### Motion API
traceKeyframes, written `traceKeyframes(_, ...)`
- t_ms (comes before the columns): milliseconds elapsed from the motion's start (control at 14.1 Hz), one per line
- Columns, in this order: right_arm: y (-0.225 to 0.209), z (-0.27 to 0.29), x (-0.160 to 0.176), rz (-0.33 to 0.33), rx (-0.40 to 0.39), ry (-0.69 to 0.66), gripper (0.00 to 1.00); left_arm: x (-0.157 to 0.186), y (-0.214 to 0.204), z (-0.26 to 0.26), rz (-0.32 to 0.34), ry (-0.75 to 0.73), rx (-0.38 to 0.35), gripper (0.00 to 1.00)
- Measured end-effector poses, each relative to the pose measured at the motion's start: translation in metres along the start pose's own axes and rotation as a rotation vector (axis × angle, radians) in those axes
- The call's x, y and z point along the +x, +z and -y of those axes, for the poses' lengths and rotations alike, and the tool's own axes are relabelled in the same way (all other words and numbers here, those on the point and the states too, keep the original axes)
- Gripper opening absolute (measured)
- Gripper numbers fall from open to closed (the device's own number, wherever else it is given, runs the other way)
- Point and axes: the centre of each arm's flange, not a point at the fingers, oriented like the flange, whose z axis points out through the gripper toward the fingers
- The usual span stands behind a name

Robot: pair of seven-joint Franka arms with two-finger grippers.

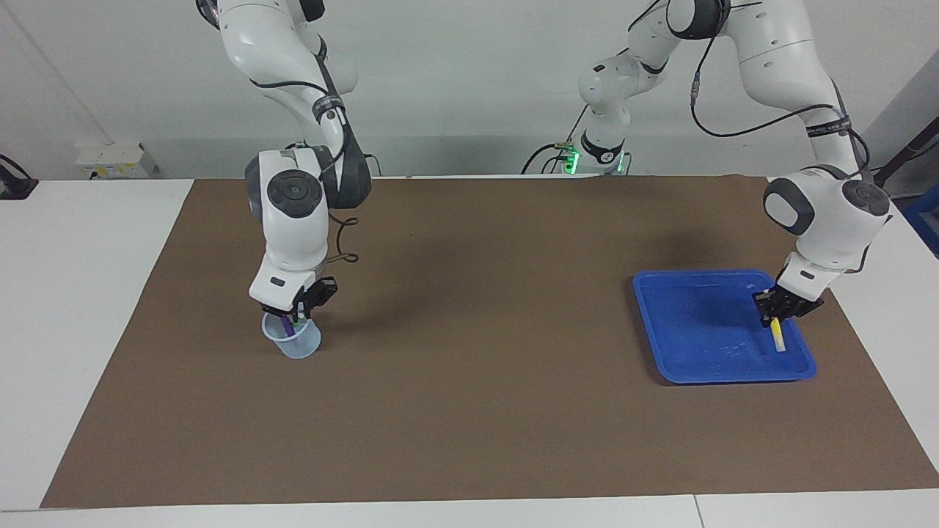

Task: Right arm passes pens to left for tray arrangement
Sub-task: 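Lower the yellow pen into the blue tray with the left gripper, then grasp the green pen in the cup with the right gripper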

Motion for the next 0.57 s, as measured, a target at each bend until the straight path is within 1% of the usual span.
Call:
traceKeyframes(212,-0.03,-0.01,0.0,-0.005,0.021,0.032,0.19,-0.005,0.01,-0.003,0.024,0.019,0.005,0.18)
traceKeyframes(425,-0.072,-0.019,-0.007,-0.036,0.06,0.071,0.19,-0.008,0.013,-0.005,0.036,0.035,0.014,0.18)
traceKeyframes(496,-0.086,-0.022,-0.012,-0.046,0.075,0.084,0.19,-0.008,0.013,-0.005,0.035,0.035,0.014,0.24)
traceKeyframes(567,-0.099,-0.024,-0.018,-0.053,0.088,0.095,0.19,-0.008,0.013,-0.005,0.034,0.035,0.015,0.33)
